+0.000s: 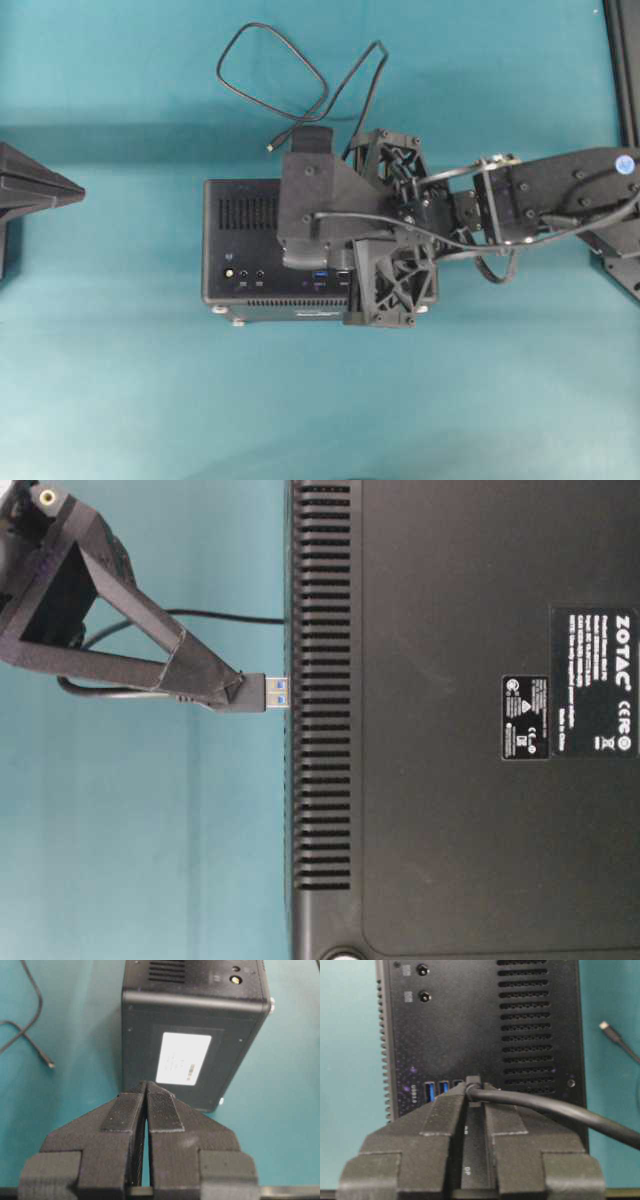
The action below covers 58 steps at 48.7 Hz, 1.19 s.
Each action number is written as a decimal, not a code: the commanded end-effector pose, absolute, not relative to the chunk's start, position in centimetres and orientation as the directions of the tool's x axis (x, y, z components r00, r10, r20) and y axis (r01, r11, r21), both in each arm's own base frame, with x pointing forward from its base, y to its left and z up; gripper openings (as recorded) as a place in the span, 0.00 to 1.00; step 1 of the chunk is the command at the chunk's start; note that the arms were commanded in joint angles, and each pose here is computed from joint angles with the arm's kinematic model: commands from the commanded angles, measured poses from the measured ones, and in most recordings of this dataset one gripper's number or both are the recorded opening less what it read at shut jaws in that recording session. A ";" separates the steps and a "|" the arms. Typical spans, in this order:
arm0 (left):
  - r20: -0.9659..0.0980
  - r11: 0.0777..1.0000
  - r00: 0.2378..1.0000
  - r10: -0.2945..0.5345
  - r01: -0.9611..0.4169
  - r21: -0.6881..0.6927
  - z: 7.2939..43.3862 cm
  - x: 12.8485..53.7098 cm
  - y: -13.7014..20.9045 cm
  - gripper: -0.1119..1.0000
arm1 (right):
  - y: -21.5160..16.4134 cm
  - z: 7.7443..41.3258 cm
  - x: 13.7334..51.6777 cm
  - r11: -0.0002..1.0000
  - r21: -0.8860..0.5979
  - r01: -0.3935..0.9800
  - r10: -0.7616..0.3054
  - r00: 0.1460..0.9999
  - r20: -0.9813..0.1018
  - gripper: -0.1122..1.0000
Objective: Insert the USB into the PC box with both arms.
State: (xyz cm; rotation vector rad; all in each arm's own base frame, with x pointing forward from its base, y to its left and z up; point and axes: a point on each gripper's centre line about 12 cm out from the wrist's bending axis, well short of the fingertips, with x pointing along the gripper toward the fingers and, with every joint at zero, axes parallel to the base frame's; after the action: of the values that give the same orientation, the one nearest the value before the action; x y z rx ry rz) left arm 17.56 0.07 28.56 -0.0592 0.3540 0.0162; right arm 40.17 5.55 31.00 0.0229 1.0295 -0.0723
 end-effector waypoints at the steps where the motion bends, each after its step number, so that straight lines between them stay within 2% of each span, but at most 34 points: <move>1: -0.335 0.998 0.942 0.008 -0.028 -0.054 29.1 17.7 0.1 0.10 | 6.0 32.2 40.2 0.998 0.012 0.066 -0.026 0.535 -0.845 0.20; 13: -0.338 0.998 0.941 0.007 -0.026 -0.054 28.9 17.7 0.1 0.10 | 5.3 32.0 39.8 0.997 0.011 0.080 -0.029 0.484 -0.874 0.20; 27: -0.337 0.998 0.942 0.007 -0.026 -0.054 29.0 17.7 0.1 0.10 | 5.2 32.0 41.1 1.000 -0.006 0.028 -0.018 0.473 -0.881 0.20; 43: -0.341 0.998 0.940 0.007 -0.026 -0.054 28.7 17.6 0.1 0.10 | 5.2 31.5 41.0 1.000 0.007 0.028 -0.006 0.453 -0.892 0.20; 58: -0.335 0.998 0.942 0.007 -0.027 -0.055 28.8 17.5 0.1 0.10 | 6.7 31.2 40.8 0.996 0.084 0.013 0.070 0.434 -0.898 0.20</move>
State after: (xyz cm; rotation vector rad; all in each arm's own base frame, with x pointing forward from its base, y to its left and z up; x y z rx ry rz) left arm 17.43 0.07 28.35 -0.0592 0.3555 0.0169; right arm 41.08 5.56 30.89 0.0744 1.1205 -0.0046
